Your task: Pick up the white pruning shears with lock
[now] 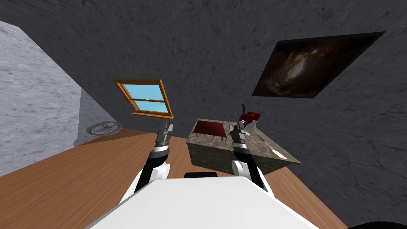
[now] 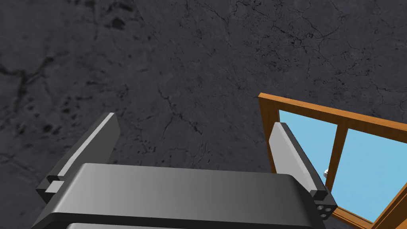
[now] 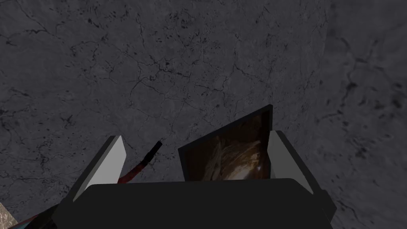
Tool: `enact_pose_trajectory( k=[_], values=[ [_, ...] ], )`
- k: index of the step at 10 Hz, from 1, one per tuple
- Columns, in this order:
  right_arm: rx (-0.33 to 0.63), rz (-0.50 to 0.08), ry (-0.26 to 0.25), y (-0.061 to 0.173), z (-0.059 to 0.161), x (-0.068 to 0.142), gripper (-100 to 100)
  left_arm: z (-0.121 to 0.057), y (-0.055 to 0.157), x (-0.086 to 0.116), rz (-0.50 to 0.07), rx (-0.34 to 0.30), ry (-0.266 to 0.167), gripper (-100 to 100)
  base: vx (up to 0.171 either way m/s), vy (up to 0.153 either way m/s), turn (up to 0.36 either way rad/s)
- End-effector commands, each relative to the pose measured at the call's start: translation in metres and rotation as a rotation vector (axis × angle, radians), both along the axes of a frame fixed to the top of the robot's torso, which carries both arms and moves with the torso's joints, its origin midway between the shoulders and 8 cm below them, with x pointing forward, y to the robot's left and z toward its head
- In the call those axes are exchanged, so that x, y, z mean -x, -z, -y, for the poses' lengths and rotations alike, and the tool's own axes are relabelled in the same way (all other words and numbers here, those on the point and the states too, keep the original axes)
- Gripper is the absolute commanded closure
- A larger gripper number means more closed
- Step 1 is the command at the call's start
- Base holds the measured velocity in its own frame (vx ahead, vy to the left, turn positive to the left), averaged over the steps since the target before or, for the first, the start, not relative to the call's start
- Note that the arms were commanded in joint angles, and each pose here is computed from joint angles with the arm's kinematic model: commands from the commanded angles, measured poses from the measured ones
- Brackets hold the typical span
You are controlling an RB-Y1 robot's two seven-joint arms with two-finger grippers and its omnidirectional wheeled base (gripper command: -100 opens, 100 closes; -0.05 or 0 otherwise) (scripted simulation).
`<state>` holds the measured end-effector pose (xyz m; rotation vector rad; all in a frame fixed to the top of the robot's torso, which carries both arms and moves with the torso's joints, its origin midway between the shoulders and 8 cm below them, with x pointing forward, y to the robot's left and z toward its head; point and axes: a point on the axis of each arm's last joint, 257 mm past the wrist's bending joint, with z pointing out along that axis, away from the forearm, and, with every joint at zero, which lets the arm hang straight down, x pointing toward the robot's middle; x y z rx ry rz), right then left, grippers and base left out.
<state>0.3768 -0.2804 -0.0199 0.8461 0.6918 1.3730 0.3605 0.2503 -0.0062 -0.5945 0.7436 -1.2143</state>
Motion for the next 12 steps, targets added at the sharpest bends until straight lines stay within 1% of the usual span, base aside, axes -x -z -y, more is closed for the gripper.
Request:
enact_pose_trajectory(
  k=[1, 3, 6, 8, 9, 10, 12],
  values=[
    [0.034, -0.018, -0.009, 0.005, -0.002, -0.002, -100, 0.000, 0.000, 0.000, 0.000, 0.000, 0.000, 0, -0.021, -0.007, 0.044],
    [0.090, -0.057, -0.020, 0.017, -0.005, -0.005, -100, 0.000, 0.000, 0.000, 0.000, 0.000, 0.000, 0, -0.053, -0.018, 0.069],
    [0.190, -0.141, -0.025, 0.044, -0.006, -0.010, -100, 0.000, 0.000, 0.000, 0.000, 0.000, 0.000, 0, -0.079, -0.023, 0.098],
    [0.260, -0.207, -0.022, 0.068, -0.004, -0.014, -100, 0.000, 0.000, 0.000, 0.000, 0.000, 0.000, 0, -0.090, -0.022, 0.116],
    [0.331, -0.278, -0.015, 0.094, 0.000, -0.015, -100, 0.000, 0.000, 0.000, 0.000, 0.000, 0.000, 0, -0.147, -0.027, 0.210],
    [0.331, -0.278, -0.015, 0.094, 0.000, -0.015, -100, 0.000, 0.000, 0.000, 0.000, 0.000, 0.000, 0, -0.135, -0.025, 0.081],
    [0.404, -0.350, -0.007, 0.121, 0.006, -0.016, -100, 0.000, 0.000, 0.000, 0.000, 0.000, 0.000, 0, -0.103, -0.022, 0.093]
  ],
)
